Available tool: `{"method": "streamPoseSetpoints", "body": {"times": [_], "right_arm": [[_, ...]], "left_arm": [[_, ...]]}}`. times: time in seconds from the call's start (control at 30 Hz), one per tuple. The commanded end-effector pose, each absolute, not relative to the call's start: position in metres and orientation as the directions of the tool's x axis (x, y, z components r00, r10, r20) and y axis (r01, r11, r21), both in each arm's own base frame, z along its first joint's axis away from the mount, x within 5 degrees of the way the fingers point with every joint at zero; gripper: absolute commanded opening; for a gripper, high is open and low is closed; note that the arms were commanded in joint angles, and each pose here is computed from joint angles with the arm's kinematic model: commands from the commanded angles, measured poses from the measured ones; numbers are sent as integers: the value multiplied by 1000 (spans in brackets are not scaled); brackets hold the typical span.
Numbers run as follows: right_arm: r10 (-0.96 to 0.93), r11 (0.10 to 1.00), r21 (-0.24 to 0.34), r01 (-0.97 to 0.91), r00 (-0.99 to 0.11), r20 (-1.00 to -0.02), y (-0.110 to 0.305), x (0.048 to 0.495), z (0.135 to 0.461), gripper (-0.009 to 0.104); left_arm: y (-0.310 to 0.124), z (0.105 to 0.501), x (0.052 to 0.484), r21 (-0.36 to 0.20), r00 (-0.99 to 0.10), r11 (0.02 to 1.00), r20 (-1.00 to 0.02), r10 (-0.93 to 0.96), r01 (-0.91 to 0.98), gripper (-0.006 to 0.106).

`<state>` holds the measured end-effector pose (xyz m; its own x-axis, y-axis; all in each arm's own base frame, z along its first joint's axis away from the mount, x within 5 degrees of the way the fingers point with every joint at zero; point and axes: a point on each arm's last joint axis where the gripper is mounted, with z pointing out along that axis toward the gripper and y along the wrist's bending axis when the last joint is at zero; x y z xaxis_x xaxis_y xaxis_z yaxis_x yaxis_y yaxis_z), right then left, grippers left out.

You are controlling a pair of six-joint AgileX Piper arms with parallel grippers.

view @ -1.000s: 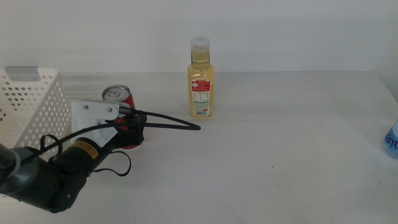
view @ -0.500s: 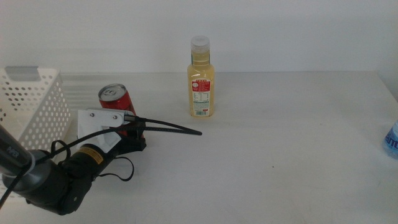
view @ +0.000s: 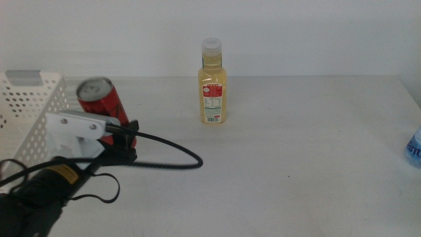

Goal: Use arms to grab the bottles and put them into the dustbin to the left of the table.

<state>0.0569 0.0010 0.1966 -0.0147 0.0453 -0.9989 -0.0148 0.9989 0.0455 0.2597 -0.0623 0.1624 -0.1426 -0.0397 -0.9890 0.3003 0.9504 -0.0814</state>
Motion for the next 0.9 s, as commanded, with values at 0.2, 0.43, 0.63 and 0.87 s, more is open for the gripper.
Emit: {"method": "streamPoseSetpoints", "body": {"times": [0.2,0.43,0.63,0.87], "right_arm": [[24,1000,23,-7,98,-995,0,54,208,67],[24,1000,23,-7,98,-995,0,54,208,67],[24,1000,23,-7,98,-995,0,54,208,67],[24,1000,23,-7,98,-995,0,54,208,67]], "left_arm": [[-60,237,231,-115,-41,933,-993,-108,342,-5],[-53,274,203,-145,-66,937,-989,-131,318,-5],[-43,304,193,-153,-158,963,-980,-119,223,-5],[-38,324,195,-139,-237,978,-966,-100,155,-5]]}}
